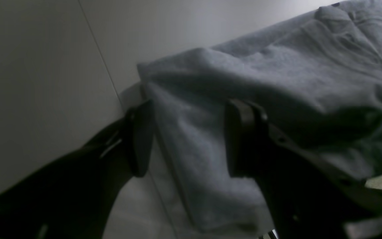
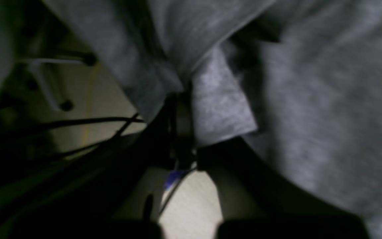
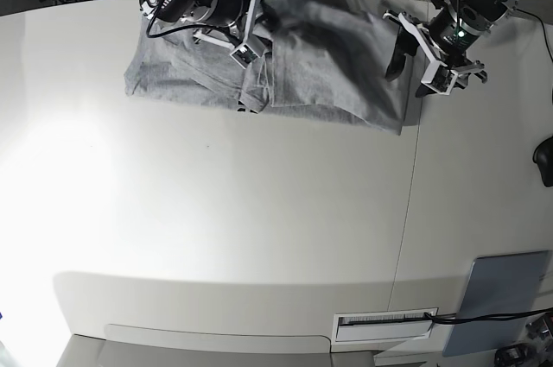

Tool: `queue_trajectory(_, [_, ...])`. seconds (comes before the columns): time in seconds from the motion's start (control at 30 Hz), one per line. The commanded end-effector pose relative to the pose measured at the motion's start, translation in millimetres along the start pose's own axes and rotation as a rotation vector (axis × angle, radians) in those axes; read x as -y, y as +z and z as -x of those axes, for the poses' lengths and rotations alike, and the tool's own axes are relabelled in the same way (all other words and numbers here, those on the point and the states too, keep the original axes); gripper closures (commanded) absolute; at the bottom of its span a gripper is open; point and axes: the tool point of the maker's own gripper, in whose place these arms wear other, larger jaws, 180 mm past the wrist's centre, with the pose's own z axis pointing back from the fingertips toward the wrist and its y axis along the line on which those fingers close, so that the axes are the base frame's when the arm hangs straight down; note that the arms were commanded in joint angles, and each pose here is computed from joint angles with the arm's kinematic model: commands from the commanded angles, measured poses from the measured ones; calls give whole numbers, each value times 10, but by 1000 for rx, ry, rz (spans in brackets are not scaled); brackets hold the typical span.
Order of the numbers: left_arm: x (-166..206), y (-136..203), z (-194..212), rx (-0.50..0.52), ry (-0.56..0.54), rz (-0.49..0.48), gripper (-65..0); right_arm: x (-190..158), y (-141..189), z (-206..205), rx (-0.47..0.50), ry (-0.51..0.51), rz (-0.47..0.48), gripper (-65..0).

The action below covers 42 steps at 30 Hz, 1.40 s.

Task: Fold the T-shirt properly
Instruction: 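Lift the shirt edge with the right gripper and fold it over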

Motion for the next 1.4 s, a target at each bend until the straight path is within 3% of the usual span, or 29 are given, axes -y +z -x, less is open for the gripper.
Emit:
queue_trajectory(0.0, [-9,32,-94,37,-5,-1,-319,-25,39,-92,38,18,-6,-18])
queue_trajectory(0.13, [-9,32,-94,37,-5,-1,-319,-30,44,-118,51,19,-7,-195])
queue_trajectory(0.2, [-9,32,-94,37,-5,-1,-319,-43,57,-138,58,20,-11,-229])
queue_trajectory(0.33, [-9,32,-94,37,-5,-1,-319,-204,174,-251,91,24,-70,-229])
queue_trajectory(0.4, [-9,32,-94,37,-5,-1,-319,-258,303,-408,151,57,-65,-229])
queue_trajectory(0.5, [-9,32,-93,36,-5,-1,-319,-119,461,-631,244,64,51,-229])
queue_trajectory(0.6, [-8,32,-91,36,-5,0,-319,125,487,-714,259,49,170,-229])
queue_trajectory(0.77, [-8,32,-90,35,-4,-1,-319,438,555,-935,335,-4,257,-229])
queue_trajectory(0.9, [-8,32,-90,35,-4,-1,-319,721,468,-1072,368,-108,282,-229])
queue_trajectory(1.2, [-8,32,-90,35,-4,-1,-319,836,-178,-1234,262,-221,178,-229])
queue_trajectory(1.37, [-9,32,-91,35,-5,-1,-319,862,-373,-1226,206,-279,159,-229])
